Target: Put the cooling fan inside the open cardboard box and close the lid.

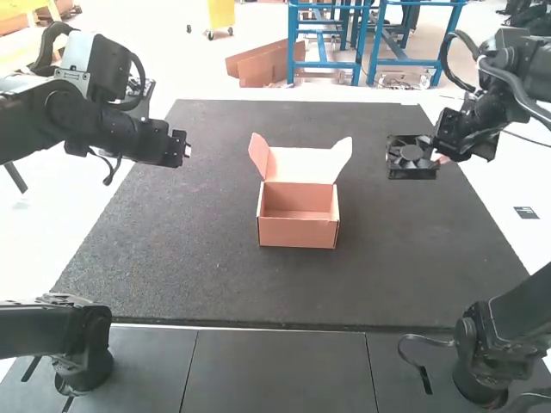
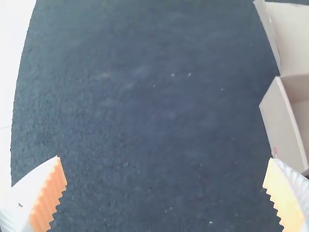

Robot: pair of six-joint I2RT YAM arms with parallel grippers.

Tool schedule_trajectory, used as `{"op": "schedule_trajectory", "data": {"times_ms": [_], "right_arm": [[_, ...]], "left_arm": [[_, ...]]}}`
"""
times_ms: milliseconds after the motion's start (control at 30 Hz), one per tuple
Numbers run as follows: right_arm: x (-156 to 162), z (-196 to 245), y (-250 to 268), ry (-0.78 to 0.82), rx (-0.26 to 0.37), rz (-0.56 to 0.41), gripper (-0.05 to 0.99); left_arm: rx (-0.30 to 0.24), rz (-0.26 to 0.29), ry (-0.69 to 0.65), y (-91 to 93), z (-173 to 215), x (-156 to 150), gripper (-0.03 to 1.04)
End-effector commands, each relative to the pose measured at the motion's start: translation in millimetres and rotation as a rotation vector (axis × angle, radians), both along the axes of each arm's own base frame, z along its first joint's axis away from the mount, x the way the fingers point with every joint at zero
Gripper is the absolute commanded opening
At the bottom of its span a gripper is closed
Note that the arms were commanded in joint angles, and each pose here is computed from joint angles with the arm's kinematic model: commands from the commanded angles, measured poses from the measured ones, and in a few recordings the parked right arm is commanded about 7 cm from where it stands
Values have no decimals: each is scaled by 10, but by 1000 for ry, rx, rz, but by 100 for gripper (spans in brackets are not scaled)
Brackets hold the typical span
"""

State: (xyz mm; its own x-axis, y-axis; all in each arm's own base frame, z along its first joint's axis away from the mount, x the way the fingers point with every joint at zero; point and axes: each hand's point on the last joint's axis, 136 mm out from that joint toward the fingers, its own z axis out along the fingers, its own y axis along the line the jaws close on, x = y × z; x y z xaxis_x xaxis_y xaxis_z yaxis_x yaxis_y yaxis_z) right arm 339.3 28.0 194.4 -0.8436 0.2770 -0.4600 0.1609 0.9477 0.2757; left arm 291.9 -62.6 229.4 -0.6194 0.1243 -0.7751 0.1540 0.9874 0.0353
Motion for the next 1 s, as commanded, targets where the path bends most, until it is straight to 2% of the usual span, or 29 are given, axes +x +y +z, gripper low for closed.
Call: {"op": "schedule_trajectory", "data": {"times_ms": [0, 267, 500, 667, 967], "right_arm": [[34, 425, 381, -87, 91, 51, -2], [-112, 591, 1080, -76, 151, 174, -2], [-316, 495, 1519, -32, 146, 272, -2], [-337, 352, 1704, 15, 142, 286, -2], [-163, 124, 1967, 47, 197, 246, -2]], "left_arm": [[3, 28, -17, 61, 36, 8, 97], [6, 32, -16, 70, 23, 6, 97], [6, 31, -23, 68, 36, 11, 97], [7, 32, -23, 71, 40, 10, 97], [3, 37, -19, 76, 20, 10, 97]]}}
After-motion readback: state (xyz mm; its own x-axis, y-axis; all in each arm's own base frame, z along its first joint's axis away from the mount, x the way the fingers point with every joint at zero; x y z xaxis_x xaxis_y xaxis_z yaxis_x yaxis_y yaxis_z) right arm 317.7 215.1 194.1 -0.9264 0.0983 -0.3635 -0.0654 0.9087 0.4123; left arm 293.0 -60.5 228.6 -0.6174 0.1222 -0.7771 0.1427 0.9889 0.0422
